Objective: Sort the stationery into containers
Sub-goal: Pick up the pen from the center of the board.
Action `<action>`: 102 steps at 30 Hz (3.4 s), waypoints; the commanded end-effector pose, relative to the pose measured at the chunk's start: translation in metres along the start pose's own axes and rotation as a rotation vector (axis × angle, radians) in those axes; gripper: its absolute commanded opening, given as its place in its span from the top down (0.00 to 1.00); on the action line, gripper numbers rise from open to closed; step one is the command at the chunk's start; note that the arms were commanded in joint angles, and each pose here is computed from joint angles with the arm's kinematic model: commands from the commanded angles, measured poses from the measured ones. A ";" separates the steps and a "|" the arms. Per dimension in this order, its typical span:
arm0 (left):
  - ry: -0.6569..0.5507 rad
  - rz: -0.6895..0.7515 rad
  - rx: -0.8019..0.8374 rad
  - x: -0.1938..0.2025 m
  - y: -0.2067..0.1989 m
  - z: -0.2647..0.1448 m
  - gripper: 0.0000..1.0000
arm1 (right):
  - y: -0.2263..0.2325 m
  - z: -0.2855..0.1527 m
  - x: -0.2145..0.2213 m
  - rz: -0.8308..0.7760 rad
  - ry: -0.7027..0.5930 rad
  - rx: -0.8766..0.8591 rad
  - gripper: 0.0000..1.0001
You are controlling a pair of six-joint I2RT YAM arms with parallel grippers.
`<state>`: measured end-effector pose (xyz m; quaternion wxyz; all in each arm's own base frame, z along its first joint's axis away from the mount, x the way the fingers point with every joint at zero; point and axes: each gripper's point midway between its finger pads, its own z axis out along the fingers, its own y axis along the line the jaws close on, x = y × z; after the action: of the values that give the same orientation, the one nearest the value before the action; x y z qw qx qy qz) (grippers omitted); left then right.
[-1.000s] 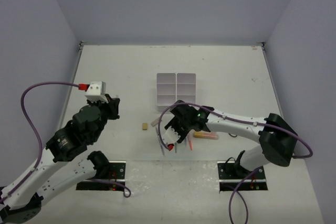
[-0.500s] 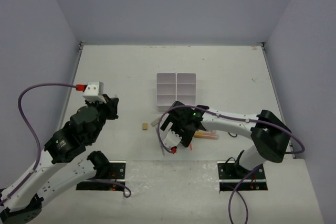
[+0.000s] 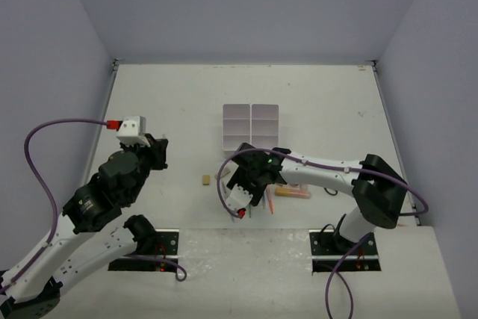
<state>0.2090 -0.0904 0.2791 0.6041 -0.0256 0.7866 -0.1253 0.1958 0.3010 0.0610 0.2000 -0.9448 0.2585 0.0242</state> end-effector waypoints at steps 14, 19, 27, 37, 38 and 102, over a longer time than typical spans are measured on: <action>-0.023 -0.002 -0.007 -0.004 0.000 0.004 1.00 | 0.014 0.022 -0.007 -0.011 -0.025 -0.090 0.47; -0.027 -0.004 -0.007 -0.005 0.001 0.003 1.00 | 0.018 0.028 -0.008 -0.008 -0.028 -0.111 0.49; -0.029 -0.007 -0.011 -0.005 0.002 0.003 1.00 | 0.025 0.036 -0.009 -0.002 -0.037 -0.142 0.53; -0.040 -0.017 -0.009 -0.008 0.003 0.000 1.00 | 0.030 0.043 -0.013 0.020 -0.063 -0.168 0.63; -0.041 -0.018 -0.008 -0.008 0.003 0.000 1.00 | 0.030 0.044 -0.014 0.024 -0.066 -0.169 0.64; -0.055 -0.030 0.010 -0.010 0.003 -0.004 1.00 | 0.052 0.069 -0.017 0.339 -0.097 -0.265 0.98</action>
<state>0.2050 -0.0864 0.2852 0.6129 -0.0313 0.7777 -0.1358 0.1796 0.3211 0.0095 0.1415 -0.9023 0.3884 0.1226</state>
